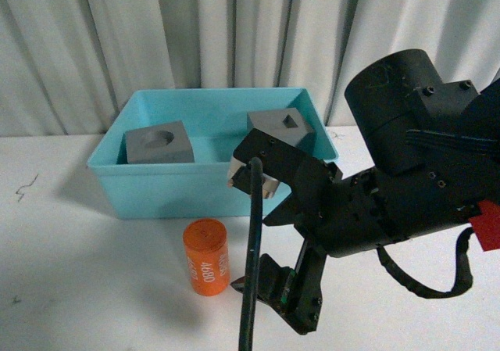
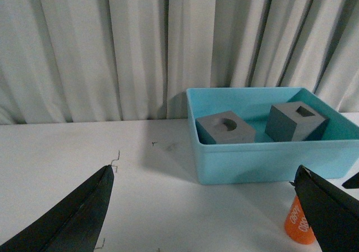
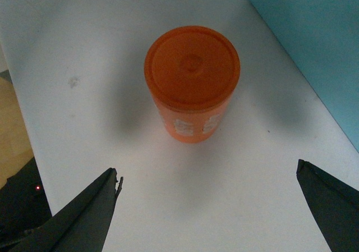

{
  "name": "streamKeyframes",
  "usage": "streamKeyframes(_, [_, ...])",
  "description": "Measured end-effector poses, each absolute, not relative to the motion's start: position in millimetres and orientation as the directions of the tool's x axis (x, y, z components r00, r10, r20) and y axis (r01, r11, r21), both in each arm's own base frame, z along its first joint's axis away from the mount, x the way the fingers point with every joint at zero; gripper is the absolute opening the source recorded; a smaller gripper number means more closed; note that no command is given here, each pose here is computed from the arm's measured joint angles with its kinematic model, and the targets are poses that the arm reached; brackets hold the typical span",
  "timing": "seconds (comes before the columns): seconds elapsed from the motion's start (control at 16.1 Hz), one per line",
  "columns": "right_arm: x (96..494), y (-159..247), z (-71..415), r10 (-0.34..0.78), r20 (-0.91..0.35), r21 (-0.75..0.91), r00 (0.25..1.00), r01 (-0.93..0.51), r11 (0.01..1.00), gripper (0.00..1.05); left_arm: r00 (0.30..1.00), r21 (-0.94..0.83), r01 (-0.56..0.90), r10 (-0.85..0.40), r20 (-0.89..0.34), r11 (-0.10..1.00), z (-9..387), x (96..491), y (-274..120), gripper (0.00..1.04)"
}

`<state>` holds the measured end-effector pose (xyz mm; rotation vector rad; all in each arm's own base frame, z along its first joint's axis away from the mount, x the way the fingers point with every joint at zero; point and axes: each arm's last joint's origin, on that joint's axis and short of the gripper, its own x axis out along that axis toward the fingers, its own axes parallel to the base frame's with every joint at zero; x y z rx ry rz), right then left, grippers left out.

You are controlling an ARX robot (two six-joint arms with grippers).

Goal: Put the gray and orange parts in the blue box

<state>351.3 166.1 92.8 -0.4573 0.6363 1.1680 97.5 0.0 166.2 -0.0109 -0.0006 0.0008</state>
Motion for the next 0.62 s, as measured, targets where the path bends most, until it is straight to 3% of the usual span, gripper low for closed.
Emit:
streamKeyframes(0.5, [365, 215, 84, 0.701, -0.673, -0.017, 0.235, -0.953, 0.303, 0.98, 1.0, -0.011, -0.001, 0.001, 0.001, 1.0, 166, 97, 0, 0.98])
streamKeyframes(0.62, [366, 219, 84, 0.703, -0.67, -0.022, 0.239, -0.953, 0.303, 0.81, 1.0, -0.011, -0.001, 0.001, 0.001, 1.0, 166, 97, 0, 0.98])
